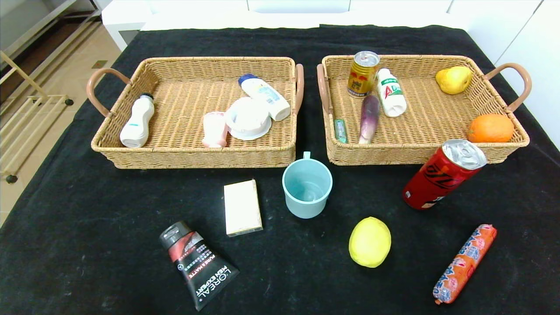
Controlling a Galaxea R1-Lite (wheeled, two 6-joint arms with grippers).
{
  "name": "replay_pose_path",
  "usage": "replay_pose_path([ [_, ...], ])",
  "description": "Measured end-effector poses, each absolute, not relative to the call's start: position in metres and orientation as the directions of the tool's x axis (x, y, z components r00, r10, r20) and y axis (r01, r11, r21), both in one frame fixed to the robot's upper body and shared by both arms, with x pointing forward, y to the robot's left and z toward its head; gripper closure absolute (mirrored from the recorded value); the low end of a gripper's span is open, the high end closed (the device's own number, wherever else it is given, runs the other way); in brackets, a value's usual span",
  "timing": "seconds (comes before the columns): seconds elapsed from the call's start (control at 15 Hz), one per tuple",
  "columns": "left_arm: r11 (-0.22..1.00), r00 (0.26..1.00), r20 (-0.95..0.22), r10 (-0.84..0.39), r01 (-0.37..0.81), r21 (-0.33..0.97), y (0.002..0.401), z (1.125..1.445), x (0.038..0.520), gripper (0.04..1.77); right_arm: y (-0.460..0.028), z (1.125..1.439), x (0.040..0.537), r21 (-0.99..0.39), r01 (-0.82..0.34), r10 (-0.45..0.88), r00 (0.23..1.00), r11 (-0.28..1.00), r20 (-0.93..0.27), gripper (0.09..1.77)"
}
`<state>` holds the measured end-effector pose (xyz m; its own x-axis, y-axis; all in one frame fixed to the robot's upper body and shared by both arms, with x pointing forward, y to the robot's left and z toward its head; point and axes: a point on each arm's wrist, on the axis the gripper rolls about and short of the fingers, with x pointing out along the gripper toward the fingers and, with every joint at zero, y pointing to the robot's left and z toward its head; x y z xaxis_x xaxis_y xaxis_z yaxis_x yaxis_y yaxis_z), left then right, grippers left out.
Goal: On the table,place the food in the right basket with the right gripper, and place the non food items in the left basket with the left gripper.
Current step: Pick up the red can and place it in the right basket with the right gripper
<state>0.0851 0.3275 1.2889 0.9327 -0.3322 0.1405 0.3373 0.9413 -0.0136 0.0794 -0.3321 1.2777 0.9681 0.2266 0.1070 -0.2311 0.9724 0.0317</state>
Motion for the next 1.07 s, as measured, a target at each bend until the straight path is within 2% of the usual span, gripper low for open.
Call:
replay_pose_path([
  [0.93, 0.941, 0.933, 0.14, -0.332, 0.337, -0.014, 0.327, 1.289, 0.085, 0.09, -0.332, 1.278, 0.079, 0.032, -0.231, 0.227, 0.968, 0.972, 0.107, 0.15],
  [1.07, 0.923, 0.917, 0.121, -0.381, 0.385, -0.012, 0.325, 1.305, 0.104, 0.09, -0.331, 1.297, 0.098, 0.032, -0.261, 0.257, 0.962, 0.965, 0.096, 0.15],
])
